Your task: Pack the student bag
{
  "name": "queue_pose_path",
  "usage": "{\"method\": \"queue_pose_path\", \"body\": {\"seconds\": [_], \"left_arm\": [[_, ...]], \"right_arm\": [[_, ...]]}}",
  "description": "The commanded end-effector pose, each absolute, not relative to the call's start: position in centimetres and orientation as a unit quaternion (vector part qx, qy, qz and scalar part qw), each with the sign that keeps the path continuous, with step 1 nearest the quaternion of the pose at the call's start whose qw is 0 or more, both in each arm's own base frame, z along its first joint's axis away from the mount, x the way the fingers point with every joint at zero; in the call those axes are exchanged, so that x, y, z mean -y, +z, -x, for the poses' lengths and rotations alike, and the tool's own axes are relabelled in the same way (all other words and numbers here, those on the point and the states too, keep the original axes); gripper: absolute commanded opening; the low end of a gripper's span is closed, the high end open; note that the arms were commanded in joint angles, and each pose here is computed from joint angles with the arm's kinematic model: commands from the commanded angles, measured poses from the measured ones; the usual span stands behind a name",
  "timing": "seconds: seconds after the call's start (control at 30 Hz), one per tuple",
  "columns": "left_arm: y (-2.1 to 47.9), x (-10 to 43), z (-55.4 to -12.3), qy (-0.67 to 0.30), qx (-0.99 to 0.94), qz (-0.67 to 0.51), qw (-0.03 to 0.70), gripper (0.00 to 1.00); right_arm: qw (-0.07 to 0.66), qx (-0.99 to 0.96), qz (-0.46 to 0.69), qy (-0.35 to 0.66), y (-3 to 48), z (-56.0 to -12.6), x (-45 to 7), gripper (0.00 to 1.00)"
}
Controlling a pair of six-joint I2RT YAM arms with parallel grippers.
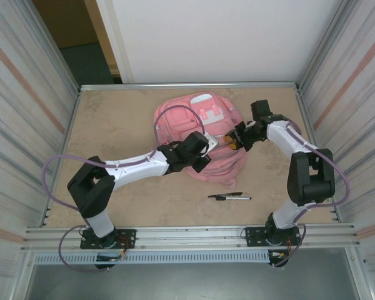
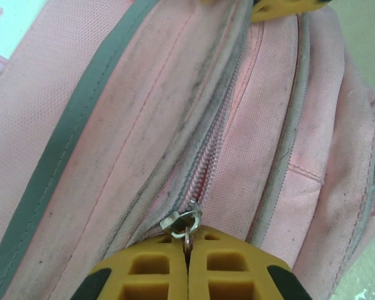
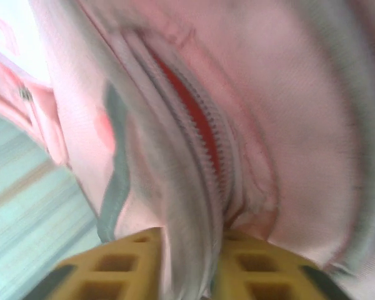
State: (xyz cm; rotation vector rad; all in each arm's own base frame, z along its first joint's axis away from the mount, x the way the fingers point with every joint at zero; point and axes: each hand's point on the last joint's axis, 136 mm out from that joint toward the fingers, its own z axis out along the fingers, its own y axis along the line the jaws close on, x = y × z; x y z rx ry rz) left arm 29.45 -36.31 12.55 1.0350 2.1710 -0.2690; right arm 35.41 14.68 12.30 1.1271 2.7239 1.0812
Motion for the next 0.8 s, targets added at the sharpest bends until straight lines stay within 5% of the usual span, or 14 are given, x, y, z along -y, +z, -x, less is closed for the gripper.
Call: {"method": "queue_pose_path", "body": {"seconds": [0.0,0.17,0.47,0.67,0.77], "left_arm": [[13.4,36.4,-29.6,-0.102,-0.849,-0.391,0.340,0.00],[15.4,38.8,-29.3,-0.185,-0.849,-0.346,0.354,0.00],[17.4,43.6,-26.1,-0.257,-0.789,-0.390,0.399,0.00],[16.3,41.7,-25.9,-0.226,-0.793,-0.396,0.404,0.00],[15.6,37.4,-26.7,-0.152,-0.807,-0.382,0.424,0.00]], "right_arm": [[0.042,-0.876,-0.371,0.305,13.5,-34.5,-11.9,0.49],[0.055,-0.875,-0.393,0.276,14.3,-31.2,-12.0,0.71],[0.063,-0.863,-0.427,0.263,13.1,-30.9,-14.4,0.65],[0.078,-0.868,-0.435,0.225,11.9,-31.9,-13.4,0.08],[0.074,-0.871,-0.434,0.220,12.0,-31.8,-12.6,0.00]]}}
